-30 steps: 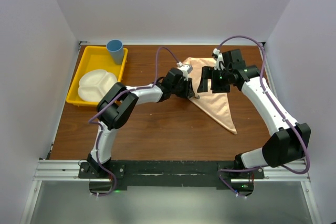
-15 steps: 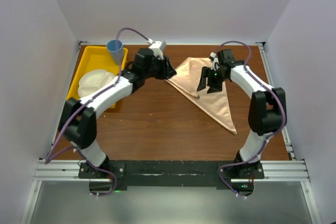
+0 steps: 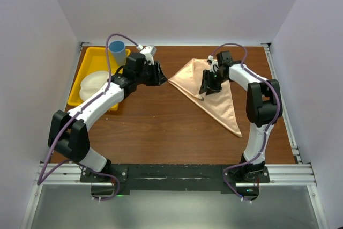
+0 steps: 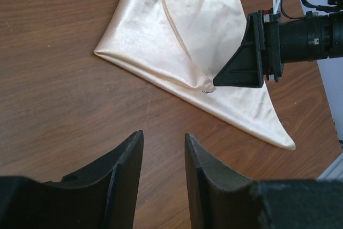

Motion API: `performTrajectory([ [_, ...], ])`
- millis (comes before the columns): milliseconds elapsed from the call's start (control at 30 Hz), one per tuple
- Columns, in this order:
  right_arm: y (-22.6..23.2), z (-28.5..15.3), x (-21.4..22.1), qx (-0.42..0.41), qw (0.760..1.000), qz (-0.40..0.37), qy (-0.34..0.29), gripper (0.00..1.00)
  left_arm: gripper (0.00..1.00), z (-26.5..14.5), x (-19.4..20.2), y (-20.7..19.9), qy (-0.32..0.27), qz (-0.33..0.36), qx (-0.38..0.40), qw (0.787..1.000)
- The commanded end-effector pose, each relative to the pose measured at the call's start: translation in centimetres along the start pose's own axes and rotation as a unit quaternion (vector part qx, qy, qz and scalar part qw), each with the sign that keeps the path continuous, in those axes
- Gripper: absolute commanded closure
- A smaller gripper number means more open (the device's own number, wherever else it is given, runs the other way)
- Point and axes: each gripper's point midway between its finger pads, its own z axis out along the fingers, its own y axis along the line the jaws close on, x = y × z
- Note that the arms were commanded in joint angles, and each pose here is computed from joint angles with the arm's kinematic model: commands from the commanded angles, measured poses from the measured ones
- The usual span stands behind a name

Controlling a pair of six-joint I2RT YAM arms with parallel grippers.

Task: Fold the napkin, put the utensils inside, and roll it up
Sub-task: Fold the napkin

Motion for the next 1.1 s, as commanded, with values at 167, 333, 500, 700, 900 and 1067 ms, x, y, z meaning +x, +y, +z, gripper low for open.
performTrajectory([
  [167, 1.8, 1.2, -1.7, -0.033, 0.999, -0.028, -0.007, 0.55, 0.58, -0.9, -1.3, -1.3, -0.022, 0.001, 0.019, 1.0],
  [333, 2.2, 1.5, -1.3, -0.038, 0.999, -0.03, 0.001, 0.63, 0.58, -0.9, -1.3, -1.2, -0.022, 0.001, 0.017, 1.0],
  [500, 2.7, 1.1, -0.8, -0.045, 0.998, -0.031, 0.006, 0.83, 0.58, -0.7, -1.2, -1.1, -0.021, 0.002, 0.016, 1.0],
  [700, 3.6, -0.2, 0.1, -0.054, 0.998, -0.023, 0.011, 0.9, 0.58, -0.4, -1.0, -1.0, -0.017, 0.0, 0.017, 1.0],
  [900, 3.3, 0.0, 1.5, -0.053, 0.998, -0.01, 0.024, 0.9, 0.58, 0.0, -0.6, -0.8, -0.009, -0.002, 0.015, 1.0],
  [1067, 3.5, 0.1, 2.0, -0.061, 0.998, 0.006, 0.028, 0.9, 0.58, 0.1, -0.8, -0.7, -0.009, 0.001, 0.014, 1.0],
])
